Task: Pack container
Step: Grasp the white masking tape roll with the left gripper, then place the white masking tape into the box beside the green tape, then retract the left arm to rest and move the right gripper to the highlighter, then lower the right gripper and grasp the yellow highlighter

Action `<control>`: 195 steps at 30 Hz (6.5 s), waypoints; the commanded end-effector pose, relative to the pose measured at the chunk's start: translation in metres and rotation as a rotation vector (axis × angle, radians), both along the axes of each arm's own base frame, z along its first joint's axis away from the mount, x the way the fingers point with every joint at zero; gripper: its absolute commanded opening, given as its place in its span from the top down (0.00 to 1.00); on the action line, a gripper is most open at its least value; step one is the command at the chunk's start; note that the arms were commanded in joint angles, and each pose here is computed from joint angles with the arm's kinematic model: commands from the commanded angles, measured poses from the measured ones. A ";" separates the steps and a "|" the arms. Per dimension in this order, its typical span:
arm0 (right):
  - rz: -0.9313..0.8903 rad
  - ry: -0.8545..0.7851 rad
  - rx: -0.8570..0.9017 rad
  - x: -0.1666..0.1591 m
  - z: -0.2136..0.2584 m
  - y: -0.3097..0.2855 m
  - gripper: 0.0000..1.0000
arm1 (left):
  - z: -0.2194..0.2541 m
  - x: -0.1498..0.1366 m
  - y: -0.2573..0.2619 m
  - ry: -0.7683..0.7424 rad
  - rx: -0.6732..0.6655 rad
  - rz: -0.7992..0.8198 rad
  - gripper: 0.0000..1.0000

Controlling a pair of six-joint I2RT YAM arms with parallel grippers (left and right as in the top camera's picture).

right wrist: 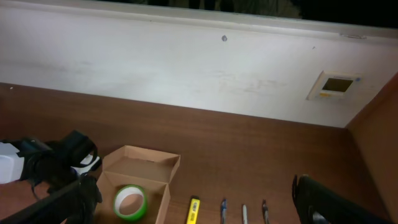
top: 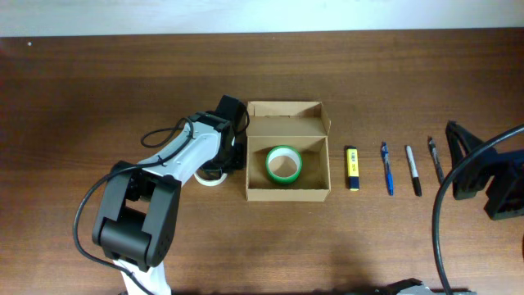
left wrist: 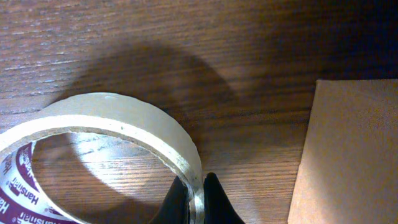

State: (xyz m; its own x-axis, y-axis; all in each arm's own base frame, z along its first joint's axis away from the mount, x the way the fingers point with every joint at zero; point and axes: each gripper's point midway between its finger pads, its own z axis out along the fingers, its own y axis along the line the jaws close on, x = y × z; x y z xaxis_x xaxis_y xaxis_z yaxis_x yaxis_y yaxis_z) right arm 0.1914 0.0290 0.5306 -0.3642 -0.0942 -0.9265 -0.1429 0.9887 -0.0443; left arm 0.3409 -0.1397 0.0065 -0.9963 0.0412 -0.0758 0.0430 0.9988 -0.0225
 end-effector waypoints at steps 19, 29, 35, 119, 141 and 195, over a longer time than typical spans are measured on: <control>0.015 0.012 0.002 0.000 -0.003 0.003 0.01 | 0.301 -0.010 0.029 -0.680 -0.108 0.005 0.99; 0.015 0.012 0.002 0.000 -0.003 0.003 0.01 | 0.290 -0.021 -0.058 -0.659 -0.211 -0.229 0.98; 0.015 0.012 0.002 0.000 -0.003 0.003 0.01 | 0.268 -0.030 -0.140 -0.613 -0.349 -0.419 0.98; -0.003 0.842 -0.173 0.052 -0.229 0.021 0.01 | 0.471 -0.135 0.123 -0.948 0.021 0.156 0.07; -0.189 1.134 0.052 0.056 -0.361 -0.026 0.01 | 0.412 -0.212 0.154 -0.904 0.011 0.131 0.05; -0.025 1.173 0.085 0.141 -0.526 -0.009 0.23 | 0.410 -0.210 0.158 -0.899 0.040 0.141 0.01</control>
State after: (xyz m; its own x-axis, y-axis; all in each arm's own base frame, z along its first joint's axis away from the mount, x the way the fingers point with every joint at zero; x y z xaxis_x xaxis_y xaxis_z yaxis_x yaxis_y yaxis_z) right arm 0.3326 0.0205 0.0062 -0.9990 -0.0317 -0.0322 -0.0365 0.9867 0.1582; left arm 0.1324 0.0144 0.4155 -0.5660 -0.0399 -0.8235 -0.0712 0.9975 0.0006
